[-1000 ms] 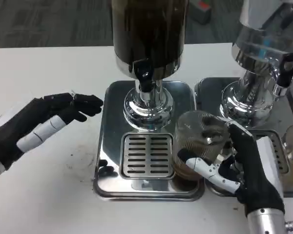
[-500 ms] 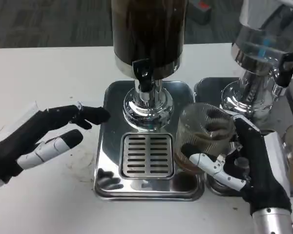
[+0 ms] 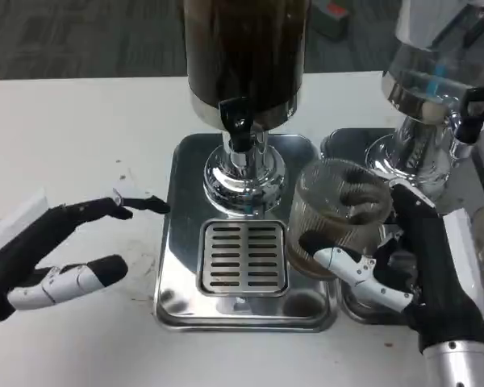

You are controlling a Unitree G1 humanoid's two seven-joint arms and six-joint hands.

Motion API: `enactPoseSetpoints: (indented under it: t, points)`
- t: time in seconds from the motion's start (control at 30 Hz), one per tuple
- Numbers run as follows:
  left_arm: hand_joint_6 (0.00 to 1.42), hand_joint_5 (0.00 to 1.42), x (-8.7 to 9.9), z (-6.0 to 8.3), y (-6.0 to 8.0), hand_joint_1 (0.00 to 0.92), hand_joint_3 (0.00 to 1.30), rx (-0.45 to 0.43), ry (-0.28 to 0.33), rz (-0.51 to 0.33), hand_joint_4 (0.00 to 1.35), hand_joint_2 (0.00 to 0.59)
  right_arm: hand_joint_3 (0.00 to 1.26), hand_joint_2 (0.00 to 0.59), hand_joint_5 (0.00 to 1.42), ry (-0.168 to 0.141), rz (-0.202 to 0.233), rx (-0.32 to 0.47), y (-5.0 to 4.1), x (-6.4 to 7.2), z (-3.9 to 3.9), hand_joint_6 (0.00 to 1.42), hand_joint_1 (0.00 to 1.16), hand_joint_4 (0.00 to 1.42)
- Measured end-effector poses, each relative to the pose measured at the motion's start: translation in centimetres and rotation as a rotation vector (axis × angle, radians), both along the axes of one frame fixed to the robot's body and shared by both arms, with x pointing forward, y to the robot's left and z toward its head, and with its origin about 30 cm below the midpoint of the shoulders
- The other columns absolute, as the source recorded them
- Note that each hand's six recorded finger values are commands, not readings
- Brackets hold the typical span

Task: Grasp the cup under the faucet to collect the drink, then remove the cup.

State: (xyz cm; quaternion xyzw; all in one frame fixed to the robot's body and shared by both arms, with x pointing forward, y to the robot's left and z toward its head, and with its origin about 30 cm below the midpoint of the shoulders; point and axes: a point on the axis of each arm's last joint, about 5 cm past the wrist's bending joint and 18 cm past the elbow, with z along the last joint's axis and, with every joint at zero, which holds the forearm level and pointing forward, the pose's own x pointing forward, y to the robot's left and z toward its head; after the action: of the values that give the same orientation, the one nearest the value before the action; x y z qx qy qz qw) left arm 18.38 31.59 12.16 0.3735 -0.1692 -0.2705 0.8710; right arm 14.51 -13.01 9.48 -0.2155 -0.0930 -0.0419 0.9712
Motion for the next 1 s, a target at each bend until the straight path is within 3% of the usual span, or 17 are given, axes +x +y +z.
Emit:
enactPoseSetpoints:
  t: [0.23,1.0]
  points:
    - [0.23,0.19,-0.9,0.1,0.3,0.000,0.30,0.039,-0.033,-0.006,0.20,0.127,0.54,0.200,0.87,0.002,0.009,-0.004,-0.20,-0.5,0.29,1.11,0.84,0.62]
    - [0.24,0.18,-2.7,0.0,0.2,0.000,0.30,0.088,-0.039,-0.080,0.19,0.110,0.55,0.199,0.88,0.015,0.080,-0.026,-0.39,-2.2,1.29,1.13,0.85,0.63]
